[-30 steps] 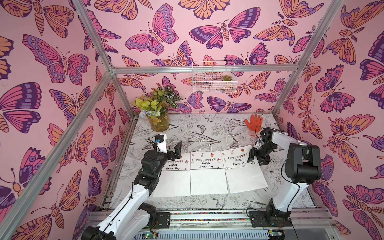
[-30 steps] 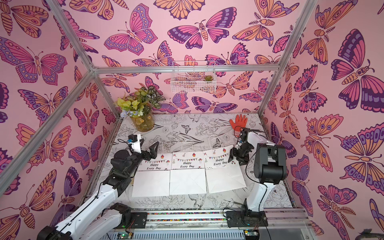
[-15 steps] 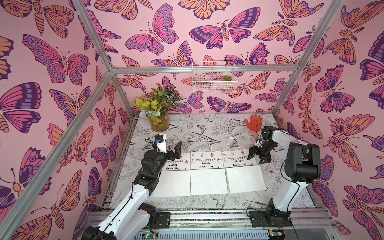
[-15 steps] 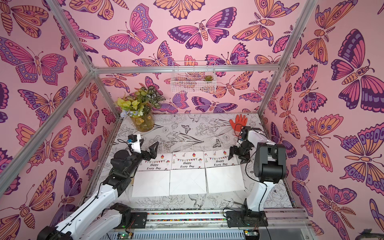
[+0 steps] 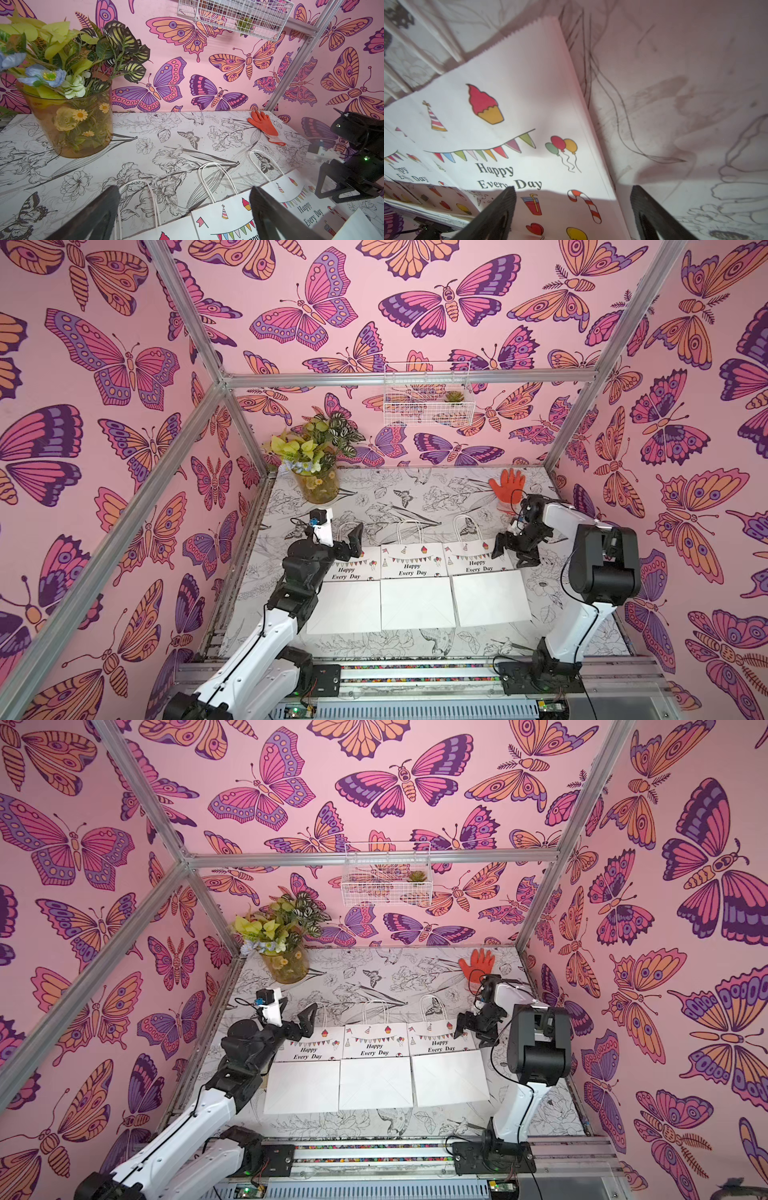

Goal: Put away the paper bag
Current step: Adjust the paper bag at the center of the board.

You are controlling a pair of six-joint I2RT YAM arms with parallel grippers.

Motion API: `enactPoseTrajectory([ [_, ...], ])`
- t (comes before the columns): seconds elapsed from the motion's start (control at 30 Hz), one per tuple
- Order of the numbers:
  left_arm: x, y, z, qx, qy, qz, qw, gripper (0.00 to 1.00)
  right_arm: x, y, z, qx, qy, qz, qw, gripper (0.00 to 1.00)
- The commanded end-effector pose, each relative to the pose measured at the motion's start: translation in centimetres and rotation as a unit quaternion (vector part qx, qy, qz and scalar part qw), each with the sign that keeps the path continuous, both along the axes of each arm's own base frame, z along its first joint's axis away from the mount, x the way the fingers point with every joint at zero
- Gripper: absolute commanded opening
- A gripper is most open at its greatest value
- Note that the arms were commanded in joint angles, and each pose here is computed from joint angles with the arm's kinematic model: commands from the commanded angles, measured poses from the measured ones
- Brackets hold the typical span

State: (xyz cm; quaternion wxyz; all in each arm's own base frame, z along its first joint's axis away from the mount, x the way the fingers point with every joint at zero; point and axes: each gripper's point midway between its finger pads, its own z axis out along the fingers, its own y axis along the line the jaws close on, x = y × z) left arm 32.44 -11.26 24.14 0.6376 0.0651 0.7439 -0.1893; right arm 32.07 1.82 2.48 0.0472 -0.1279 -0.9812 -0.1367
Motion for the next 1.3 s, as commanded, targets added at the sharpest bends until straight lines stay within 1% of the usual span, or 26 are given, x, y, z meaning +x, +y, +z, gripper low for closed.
enactPoseTrajectory([
  [0.0,0.0,0.1,-0.2,-0.005,-0.001,-0.001,1.000,1.00,-0.6,0.5,-1.1,0.020,0.018,-0.004,1.000,0.89],
  [0.37,0.1,0.1,-0.3,-0.004,0.001,-0.001,1.000,1.00,-0.8,1.4,-1.0,0.047,0.013,-0.010,0.999,0.88],
  [0.63,0.0,0.1,-0.2,-0.004,-0.001,0.000,1.000,1.00,-1.2,2.0,-0.3,0.064,0.004,-0.017,0.998,0.88],
  [0.7,0.0,0.1,-0.3,-0.004,0.000,0.000,1.000,1.00,-1.2,2.0,-0.1,0.062,0.000,-0.017,0.998,0.88],
  [0.8,0.0,0.3,-0.2,-0.003,-0.002,0.002,1.000,1.00,-1.0,1.1,0.5,0.035,-0.012,-0.013,0.999,0.88],
  [0.93,-0.1,0.4,-0.5,0.003,0.000,0.004,1.000,1.00,0.6,-1.3,3.3,-0.037,-0.076,-0.013,0.996,0.90],
  [1.03,0.0,0.4,-0.7,0.012,0.006,0.004,1.000,1.00,2.0,-2.5,6.8,-0.074,-0.142,-0.019,0.987,0.94],
  [1.07,0.0,0.5,-0.7,0.015,0.007,0.005,1.000,1.00,2.3,-2.7,8.1,-0.081,-0.165,-0.022,0.983,0.97],
  [1.1,-0.1,0.6,-0.7,0.019,0.009,0.007,1.000,1.00,2.6,-2.8,9.6,-0.085,-0.193,-0.027,0.977,0.99],
  [1.17,-0.3,0.9,-0.5,0.027,0.007,0.012,1.000,1.00,2.8,-2.9,12.7,-0.091,-0.257,-0.041,0.961,0.99],
  [1.27,-0.6,1.7,0.0,0.043,-0.001,0.030,0.999,1.00,2.3,-3.0,16.8,-0.101,-0.361,-0.058,0.925,0.99],
])
